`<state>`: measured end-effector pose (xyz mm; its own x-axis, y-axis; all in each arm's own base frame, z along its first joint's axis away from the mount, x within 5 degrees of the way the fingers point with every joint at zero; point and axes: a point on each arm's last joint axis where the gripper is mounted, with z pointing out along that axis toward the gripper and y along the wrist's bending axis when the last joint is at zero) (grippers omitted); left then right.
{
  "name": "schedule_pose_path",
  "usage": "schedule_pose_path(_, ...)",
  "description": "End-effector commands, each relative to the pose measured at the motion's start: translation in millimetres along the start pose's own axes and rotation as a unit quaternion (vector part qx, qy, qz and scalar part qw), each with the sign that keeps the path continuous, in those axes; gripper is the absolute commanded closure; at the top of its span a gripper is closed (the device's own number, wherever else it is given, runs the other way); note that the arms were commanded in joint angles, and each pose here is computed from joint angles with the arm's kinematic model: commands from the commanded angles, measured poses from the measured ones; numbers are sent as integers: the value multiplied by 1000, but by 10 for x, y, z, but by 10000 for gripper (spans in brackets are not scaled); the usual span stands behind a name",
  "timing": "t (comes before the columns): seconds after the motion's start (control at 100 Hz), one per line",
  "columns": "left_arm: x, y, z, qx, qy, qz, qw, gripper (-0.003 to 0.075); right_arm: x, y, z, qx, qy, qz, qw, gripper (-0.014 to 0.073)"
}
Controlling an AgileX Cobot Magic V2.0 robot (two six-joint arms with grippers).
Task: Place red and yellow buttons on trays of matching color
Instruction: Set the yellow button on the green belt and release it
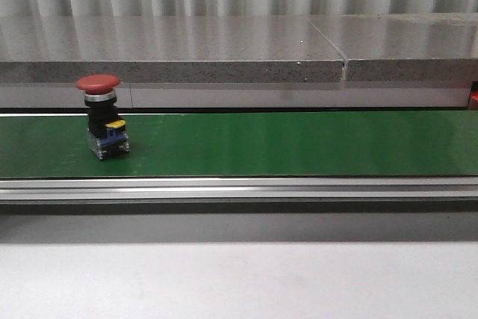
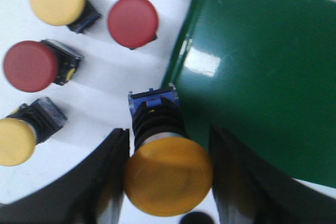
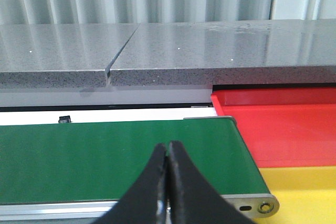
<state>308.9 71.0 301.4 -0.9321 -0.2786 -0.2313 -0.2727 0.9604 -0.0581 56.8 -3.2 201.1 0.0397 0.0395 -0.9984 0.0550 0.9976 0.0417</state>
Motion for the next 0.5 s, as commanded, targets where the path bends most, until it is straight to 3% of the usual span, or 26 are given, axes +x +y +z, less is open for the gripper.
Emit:
schedule_pose_path(0.0, 14, -201, -210, 16, -38, 31, 999, 483, -147, 6, -28, -1, -58, -4, 998, 666)
schedule_pose_path(0.19, -18, -469, -115, 28, -47, 70, 996, 483, -147, 6, -28, -1, -58, -4, 998, 666)
schedule_pose_path(0.49, -71, -524, 96, 29, -20, 82, 996, 446, -147, 6, -28, -1, -58, -4, 998, 666)
